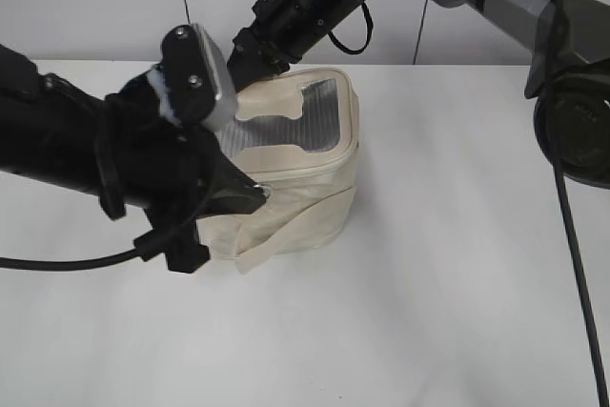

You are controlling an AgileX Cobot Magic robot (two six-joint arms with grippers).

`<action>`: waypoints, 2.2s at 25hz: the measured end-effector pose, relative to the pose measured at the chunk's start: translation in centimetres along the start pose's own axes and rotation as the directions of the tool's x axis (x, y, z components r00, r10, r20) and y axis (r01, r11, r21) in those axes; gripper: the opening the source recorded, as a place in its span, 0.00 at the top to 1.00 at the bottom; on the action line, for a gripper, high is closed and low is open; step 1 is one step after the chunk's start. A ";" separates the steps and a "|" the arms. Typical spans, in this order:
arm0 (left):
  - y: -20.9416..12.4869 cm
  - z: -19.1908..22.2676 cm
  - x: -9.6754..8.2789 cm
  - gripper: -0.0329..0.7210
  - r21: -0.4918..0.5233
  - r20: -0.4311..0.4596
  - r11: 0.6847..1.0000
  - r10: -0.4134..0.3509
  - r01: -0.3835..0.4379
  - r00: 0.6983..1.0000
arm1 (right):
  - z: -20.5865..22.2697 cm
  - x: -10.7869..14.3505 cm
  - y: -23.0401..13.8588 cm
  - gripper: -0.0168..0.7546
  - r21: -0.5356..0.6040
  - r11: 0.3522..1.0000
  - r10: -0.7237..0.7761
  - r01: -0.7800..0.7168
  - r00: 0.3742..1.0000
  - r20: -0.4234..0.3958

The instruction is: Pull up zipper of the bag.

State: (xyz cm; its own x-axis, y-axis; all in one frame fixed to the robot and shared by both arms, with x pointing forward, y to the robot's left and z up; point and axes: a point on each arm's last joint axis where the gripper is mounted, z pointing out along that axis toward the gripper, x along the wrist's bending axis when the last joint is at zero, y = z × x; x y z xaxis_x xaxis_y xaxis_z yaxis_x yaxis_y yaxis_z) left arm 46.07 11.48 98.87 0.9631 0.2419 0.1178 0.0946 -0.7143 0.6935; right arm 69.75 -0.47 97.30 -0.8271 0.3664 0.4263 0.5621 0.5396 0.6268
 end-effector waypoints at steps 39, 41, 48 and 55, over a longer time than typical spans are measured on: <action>5.4 -4.9 16.0 0.57 -0.211 -0.033 0.921 -0.343 0.328 0.939 | -16.7 -0.6 -13.1 0.78 -0.349 0.888 0.407 -0.298 0.864 0.296; 6.2 -2.4 17.6 0.54 -0.198 0.031 0.927 -0.319 0.319 0.947 | -16.0 0.6 -15.9 0.78 -0.373 0.885 0.408 -0.277 0.848 0.338; 8.6 4.0 18.4 0.50 -0.075 0.119 0.986 -0.138 0.147 0.983 | -13.8 0.9 -19.0 0.52 -0.368 0.903 0.348 -0.222 0.879 0.326; 9.0 5.7 17.7 0.50 -0.031 0.126 0.995 -0.094 0.099 0.988 | -13.6 0.8 -19.0 0.48 -0.367 0.912 0.306 -0.181 0.897 0.319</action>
State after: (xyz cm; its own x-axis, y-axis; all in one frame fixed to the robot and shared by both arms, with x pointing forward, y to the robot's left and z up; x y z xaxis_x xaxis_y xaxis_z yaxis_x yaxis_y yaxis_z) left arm 65.37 5.59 103.10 0.9740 0.2233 -0.0385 0.1813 -0.6659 0.7237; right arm 58.41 -20.71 94.65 -0.5699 0.7356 0.3662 0.6624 0.1475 0.7345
